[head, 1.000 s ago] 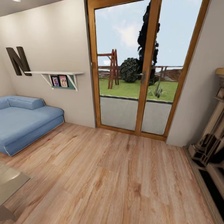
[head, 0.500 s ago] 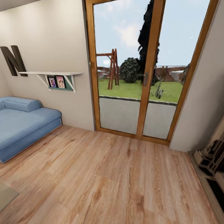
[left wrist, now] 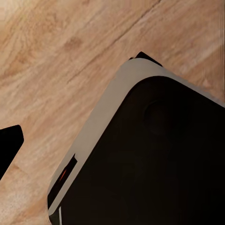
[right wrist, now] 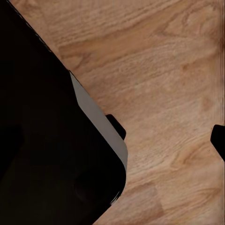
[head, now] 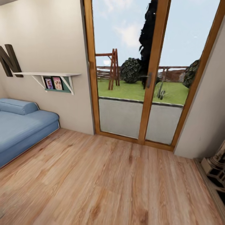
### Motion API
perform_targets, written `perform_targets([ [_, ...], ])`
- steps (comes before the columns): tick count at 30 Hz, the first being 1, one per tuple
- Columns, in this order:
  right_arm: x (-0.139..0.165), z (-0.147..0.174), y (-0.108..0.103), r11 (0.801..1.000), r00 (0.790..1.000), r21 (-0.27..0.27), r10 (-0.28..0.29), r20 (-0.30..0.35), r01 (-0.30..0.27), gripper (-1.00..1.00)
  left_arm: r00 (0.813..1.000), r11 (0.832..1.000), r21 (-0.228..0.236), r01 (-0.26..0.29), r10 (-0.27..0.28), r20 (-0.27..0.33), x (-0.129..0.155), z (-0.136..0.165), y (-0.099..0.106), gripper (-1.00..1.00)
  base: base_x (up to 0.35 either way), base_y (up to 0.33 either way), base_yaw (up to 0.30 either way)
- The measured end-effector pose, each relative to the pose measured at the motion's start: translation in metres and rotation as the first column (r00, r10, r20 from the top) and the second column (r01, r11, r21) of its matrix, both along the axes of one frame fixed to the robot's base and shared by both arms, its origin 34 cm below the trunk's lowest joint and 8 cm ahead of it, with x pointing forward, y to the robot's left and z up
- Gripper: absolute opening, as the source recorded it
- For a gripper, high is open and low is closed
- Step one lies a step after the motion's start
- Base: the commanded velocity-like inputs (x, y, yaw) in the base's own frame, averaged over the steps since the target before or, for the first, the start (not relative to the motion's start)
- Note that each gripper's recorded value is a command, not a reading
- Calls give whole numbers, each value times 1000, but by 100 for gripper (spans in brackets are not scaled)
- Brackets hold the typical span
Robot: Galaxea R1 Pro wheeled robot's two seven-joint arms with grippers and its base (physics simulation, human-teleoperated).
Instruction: Turn on the radio receiver that's on the table in the living room.
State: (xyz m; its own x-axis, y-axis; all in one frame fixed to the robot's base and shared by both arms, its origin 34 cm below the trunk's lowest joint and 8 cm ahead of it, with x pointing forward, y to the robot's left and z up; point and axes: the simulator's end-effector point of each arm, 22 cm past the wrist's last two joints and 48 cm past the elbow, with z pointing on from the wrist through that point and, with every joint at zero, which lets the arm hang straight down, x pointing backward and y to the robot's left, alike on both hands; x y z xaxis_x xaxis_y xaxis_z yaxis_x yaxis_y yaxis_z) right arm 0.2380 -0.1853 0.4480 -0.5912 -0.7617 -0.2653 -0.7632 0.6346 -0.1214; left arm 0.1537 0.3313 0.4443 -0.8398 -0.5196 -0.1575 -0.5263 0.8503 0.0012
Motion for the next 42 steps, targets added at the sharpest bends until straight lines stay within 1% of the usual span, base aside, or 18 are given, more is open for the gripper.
perform_targets([
  [10,-2,0,0,1000,1000,0,0,-5,0,100,1000,1000,0,1,-1,-5,-2,0,0,100,342,0,88],
  [31,-12,-3,0,1000,999,0,0,-32,0,100,1000,1000,0,1,-1,-31,-12,0,0,100,343,-63,161],
  [42,-17,-4,0,1000,999,0,0,-45,0,100,999,1000,0,0,0,-45,-17,0,0,100,341,-13,164],
])
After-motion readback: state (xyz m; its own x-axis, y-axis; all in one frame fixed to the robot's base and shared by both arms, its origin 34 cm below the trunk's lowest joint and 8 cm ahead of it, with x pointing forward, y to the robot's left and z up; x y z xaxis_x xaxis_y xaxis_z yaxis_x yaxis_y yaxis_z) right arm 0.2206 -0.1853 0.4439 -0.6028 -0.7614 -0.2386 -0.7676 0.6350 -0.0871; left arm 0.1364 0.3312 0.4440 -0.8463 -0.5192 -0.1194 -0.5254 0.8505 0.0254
